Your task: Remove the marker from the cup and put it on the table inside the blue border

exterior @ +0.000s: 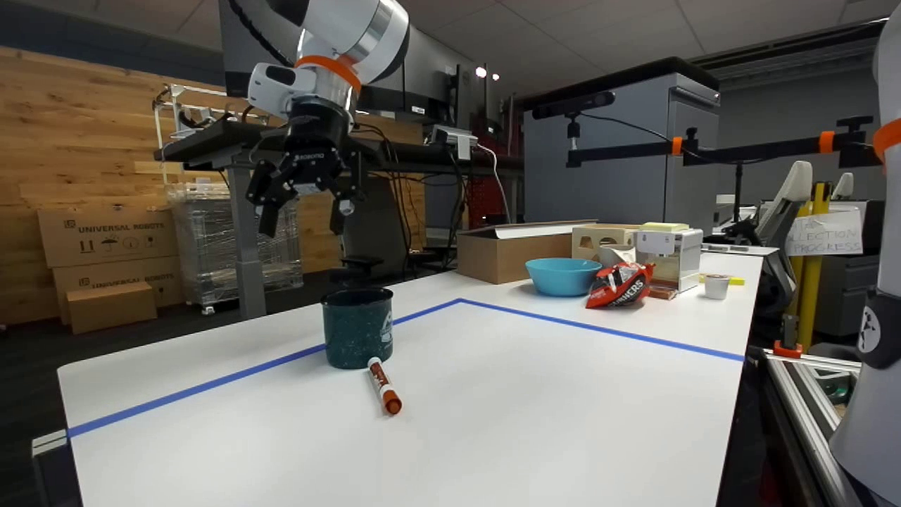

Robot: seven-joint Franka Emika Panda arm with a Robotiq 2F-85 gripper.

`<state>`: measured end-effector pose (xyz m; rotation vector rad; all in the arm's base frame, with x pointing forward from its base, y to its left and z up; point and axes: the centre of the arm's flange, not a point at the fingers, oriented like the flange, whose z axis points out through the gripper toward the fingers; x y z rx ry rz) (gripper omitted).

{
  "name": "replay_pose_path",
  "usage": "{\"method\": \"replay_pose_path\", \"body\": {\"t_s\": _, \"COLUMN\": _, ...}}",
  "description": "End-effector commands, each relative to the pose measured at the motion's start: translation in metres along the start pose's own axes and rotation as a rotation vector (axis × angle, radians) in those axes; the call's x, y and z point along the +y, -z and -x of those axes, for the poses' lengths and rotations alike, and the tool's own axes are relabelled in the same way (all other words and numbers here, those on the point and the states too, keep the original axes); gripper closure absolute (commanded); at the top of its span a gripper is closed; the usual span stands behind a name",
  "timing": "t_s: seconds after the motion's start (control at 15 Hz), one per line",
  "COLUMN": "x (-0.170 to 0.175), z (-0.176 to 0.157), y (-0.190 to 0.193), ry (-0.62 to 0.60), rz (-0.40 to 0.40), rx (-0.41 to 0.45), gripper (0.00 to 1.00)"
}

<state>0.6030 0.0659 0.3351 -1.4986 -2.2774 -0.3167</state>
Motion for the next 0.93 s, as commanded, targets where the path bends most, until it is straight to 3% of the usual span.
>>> {"method": "replay_pose_path", "body": {"t_s": 0.0, "x": -0.04, "z": -0.013, "y": 0.027, "ry": -0.19, "rz": 0.024, "rx": -0.062, "gripper": 0.0}}
{"method": "replay_pose_path", "body": {"t_s": 0.33, "x": -0.076, "z": -0.016, "y": 0.051, "ry": -0.402, "rz": 0.064, "rx": -0.196, "gripper": 0.0}}
{"method": "replay_pose_path", "body": {"t_s": 0.53, "x": -0.092, "z": -0.021, "y": 0.064, "ry": -0.498, "rz": 0.127, "rx": -0.297, "gripper": 0.0}}
{"method": "replay_pose_path", "body": {"t_s": 0.6, "x": -0.068, "z": -0.004, "y": 0.058, "ry": -0.438, "rz": 0.09, "rx": -0.223, "gripper": 0.0}}
{"method": "replay_pose_path", "body": {"t_s": 0.87, "x": -0.08, "z": -0.011, "y": 0.065, "ry": -0.482, "rz": 0.12, "rx": -0.257, "gripper": 0.0}}
